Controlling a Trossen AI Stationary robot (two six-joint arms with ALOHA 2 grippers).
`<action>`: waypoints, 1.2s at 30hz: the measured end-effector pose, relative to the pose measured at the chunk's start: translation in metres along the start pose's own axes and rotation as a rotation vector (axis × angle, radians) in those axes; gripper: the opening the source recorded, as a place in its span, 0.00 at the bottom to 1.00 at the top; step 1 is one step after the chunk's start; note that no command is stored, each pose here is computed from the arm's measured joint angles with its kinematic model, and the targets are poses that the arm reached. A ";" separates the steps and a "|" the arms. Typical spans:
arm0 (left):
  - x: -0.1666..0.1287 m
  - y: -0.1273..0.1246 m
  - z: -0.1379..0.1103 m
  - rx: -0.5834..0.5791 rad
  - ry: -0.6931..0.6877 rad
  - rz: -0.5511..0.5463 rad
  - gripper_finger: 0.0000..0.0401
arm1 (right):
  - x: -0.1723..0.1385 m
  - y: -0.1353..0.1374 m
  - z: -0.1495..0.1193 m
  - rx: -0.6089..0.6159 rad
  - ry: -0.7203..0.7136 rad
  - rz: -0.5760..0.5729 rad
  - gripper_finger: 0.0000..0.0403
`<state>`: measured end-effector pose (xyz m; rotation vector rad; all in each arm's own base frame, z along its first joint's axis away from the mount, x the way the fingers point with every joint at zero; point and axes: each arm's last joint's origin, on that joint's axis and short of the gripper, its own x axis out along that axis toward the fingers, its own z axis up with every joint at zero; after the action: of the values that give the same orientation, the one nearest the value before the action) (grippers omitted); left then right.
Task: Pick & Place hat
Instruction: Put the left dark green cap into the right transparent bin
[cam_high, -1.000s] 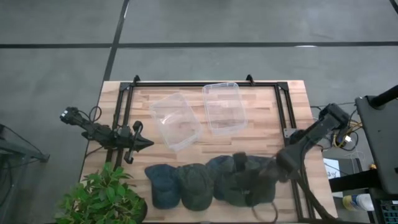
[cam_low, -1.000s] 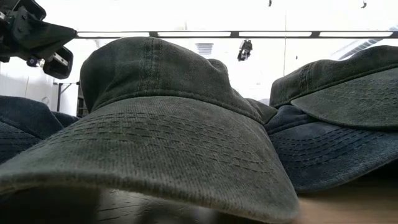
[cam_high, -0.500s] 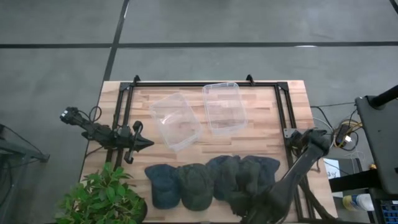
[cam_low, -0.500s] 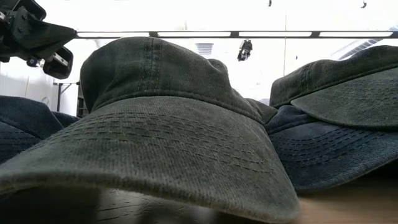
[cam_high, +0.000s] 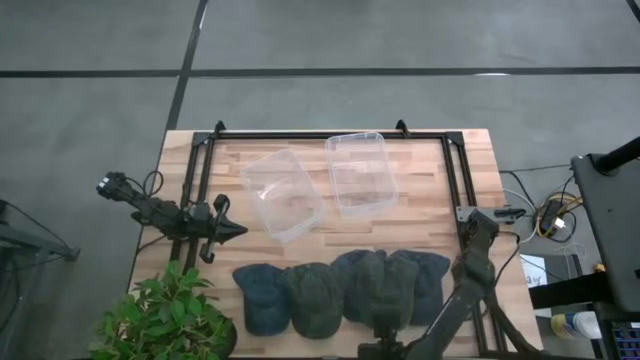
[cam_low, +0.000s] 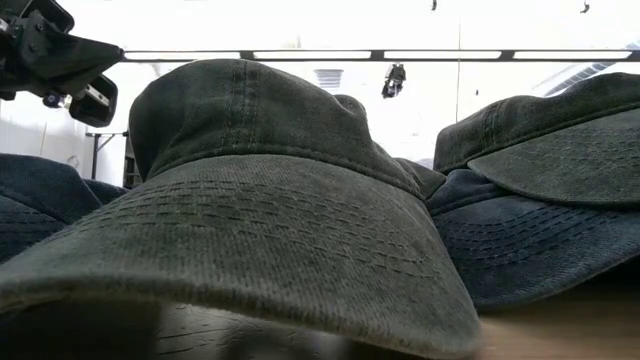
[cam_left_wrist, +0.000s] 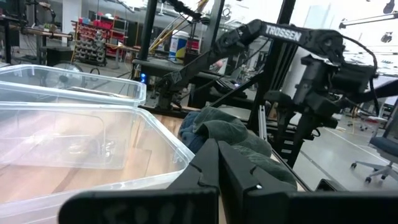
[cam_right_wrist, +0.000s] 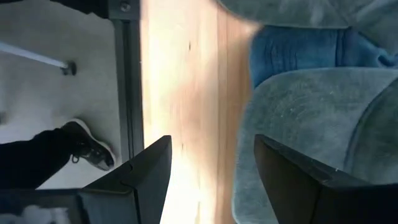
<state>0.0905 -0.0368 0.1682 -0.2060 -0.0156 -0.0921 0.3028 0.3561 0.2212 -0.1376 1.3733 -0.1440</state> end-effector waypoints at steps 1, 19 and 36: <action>0.000 0.000 0.000 0.000 0.000 0.000 0.00 | 0.004 0.001 -0.001 0.001 0.008 -0.009 0.56; 0.000 0.000 0.001 -0.005 -0.010 -0.002 0.00 | 0.018 0.006 -0.014 0.077 0.022 -0.100 0.52; 0.000 0.000 0.001 -0.005 -0.011 -0.002 0.00 | 0.040 0.005 -0.024 -0.049 0.034 -0.226 0.52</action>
<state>0.0906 -0.0369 0.1694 -0.2118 -0.0269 -0.0930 0.2870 0.3534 0.1773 -0.3326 1.3928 -0.3031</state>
